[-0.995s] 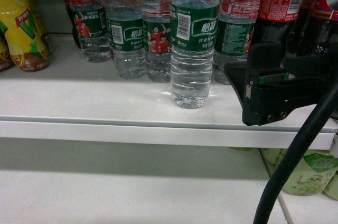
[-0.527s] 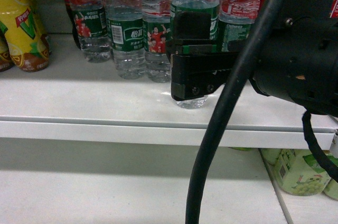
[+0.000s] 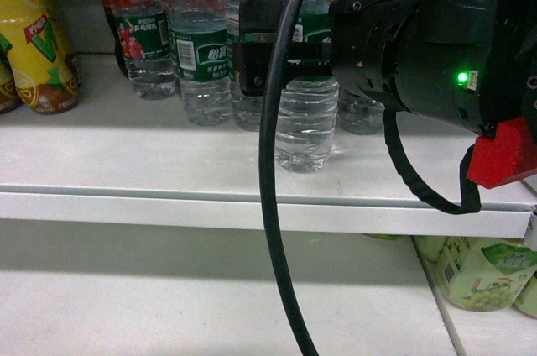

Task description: Move water from second to third shelf

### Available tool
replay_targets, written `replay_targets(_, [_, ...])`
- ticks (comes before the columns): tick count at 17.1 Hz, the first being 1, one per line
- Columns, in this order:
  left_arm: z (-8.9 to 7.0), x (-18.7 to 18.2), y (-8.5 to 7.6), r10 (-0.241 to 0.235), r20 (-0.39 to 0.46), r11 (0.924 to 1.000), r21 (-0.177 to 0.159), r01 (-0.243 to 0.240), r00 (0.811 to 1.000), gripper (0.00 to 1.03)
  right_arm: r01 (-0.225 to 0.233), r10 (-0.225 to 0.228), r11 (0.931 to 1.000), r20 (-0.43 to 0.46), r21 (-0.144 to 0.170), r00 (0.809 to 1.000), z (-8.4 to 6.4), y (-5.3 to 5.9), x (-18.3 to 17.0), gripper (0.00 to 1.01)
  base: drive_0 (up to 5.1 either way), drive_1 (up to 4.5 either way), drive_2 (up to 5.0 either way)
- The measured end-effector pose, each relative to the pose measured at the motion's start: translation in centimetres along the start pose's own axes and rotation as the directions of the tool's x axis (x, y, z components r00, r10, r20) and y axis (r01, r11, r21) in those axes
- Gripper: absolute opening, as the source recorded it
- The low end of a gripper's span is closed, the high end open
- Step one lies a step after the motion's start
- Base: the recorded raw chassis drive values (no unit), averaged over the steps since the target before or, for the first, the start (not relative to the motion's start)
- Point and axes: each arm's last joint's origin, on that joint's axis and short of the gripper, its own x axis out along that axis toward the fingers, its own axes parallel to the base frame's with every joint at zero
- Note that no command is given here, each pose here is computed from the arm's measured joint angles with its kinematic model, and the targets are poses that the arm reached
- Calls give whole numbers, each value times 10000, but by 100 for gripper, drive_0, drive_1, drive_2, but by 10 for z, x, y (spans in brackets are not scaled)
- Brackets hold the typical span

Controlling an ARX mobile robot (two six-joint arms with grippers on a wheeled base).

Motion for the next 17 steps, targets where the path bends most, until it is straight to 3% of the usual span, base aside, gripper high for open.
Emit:
replay_targets(11, [0,0,0,0,4,10000,0,0,10000,98,545,-547,9984,-119,-159,9984,-6,0,18,98,0,0,0])
replay_targets(17, [0,0,0,-4,0,10000,0,4,10000,98,660,-657,9976,135,-217,9978,1,7,21,98,0,0,0])
